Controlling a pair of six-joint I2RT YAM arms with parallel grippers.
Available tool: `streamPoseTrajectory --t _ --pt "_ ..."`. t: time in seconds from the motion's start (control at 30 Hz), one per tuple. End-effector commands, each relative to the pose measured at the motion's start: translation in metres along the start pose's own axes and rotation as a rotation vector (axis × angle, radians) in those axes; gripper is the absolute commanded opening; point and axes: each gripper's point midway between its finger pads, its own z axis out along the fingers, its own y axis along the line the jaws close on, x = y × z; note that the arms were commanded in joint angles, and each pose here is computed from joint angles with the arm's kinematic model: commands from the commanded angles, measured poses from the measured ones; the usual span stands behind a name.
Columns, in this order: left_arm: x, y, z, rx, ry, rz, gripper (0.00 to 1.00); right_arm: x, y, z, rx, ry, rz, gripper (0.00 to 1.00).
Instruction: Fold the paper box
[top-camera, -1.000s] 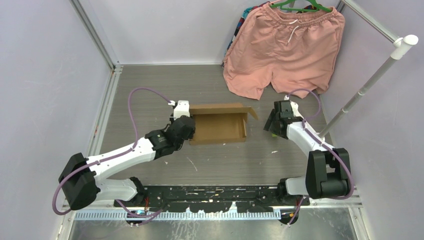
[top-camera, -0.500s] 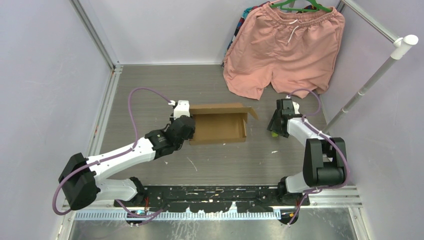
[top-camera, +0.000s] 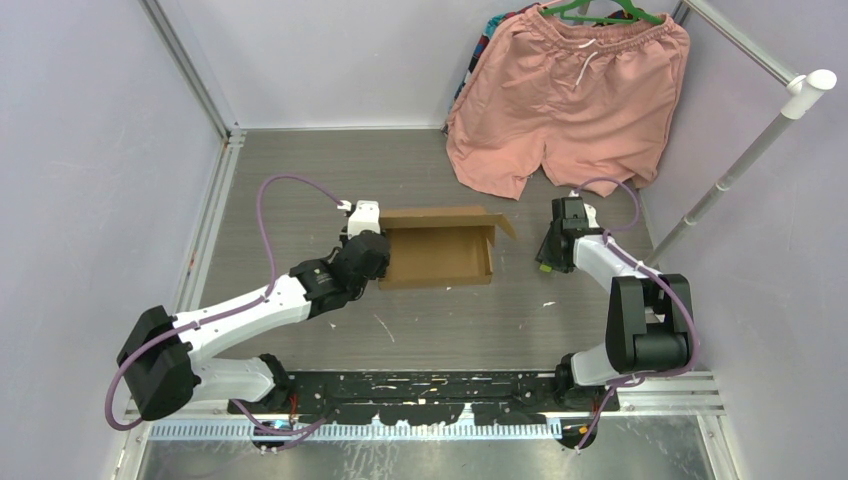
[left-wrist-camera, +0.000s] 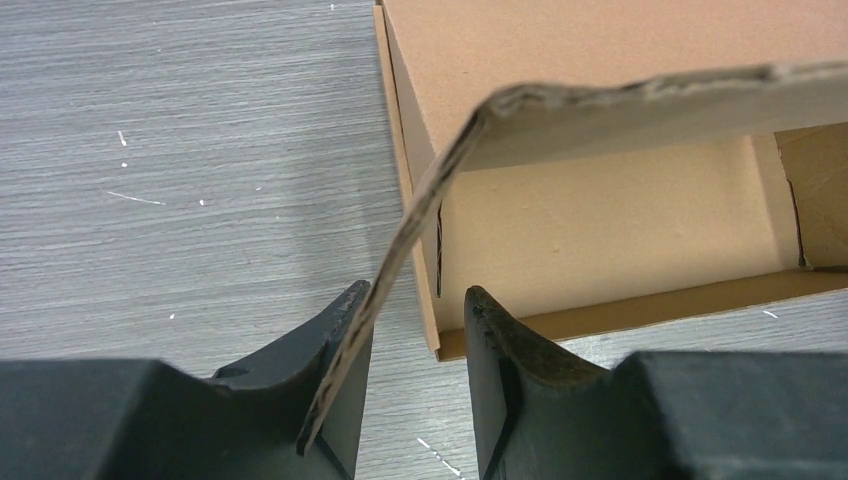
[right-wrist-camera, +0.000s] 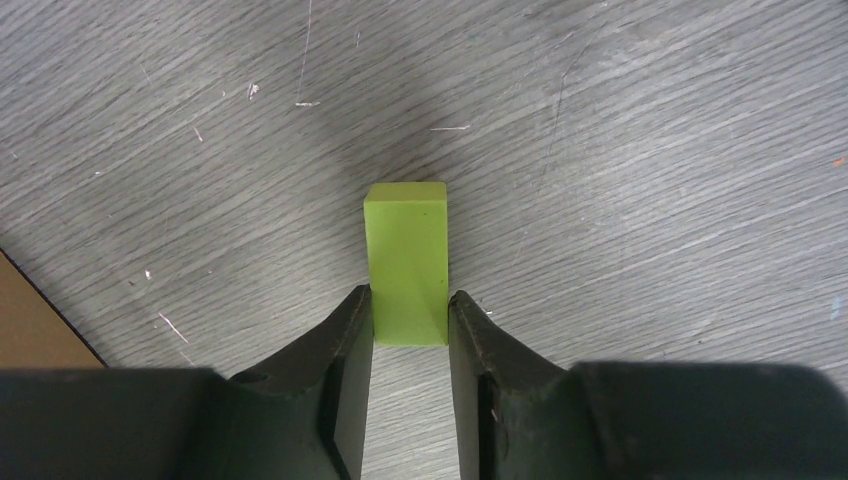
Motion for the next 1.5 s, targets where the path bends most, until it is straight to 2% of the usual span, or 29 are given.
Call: streamPoseTrajectory --t 0.0,0.13,0.3,0.5,0.77,1.13,1.47 --pt "-0.033 -0.010 -0.008 0.037 -0.085 -0.070 0.40 -0.021 0.011 -0.008 -0.039 -0.056 0.031 0.22" --pt "-0.031 -0.009 -0.007 0.034 -0.083 -0.069 0.40 -0.025 0.011 -0.024 -0.061 -0.095 0.052 0.20" --pt "-0.032 -0.009 -0.007 0.035 -0.086 -0.072 0.40 -0.028 0.017 -0.067 -0.117 -0.182 0.063 0.19" --pt "-0.032 -0.011 -0.006 0.038 -0.081 -0.076 0.40 -0.002 0.050 -0.114 -0.215 -0.235 0.000 0.18" --pt "-0.032 -0.012 -0.006 0.037 -0.075 -0.075 0.40 0.029 0.076 -0.153 -0.332 -0.274 -0.019 0.17" --pt "-0.033 -0.013 -0.005 0.035 -0.070 -0.075 0.40 0.063 0.132 -0.164 -0.404 -0.335 -0.154 0.17" --pt "-0.032 -0.012 -0.004 0.028 -0.067 -0.063 0.41 0.046 0.177 -0.168 -0.387 -0.457 -0.185 0.17"
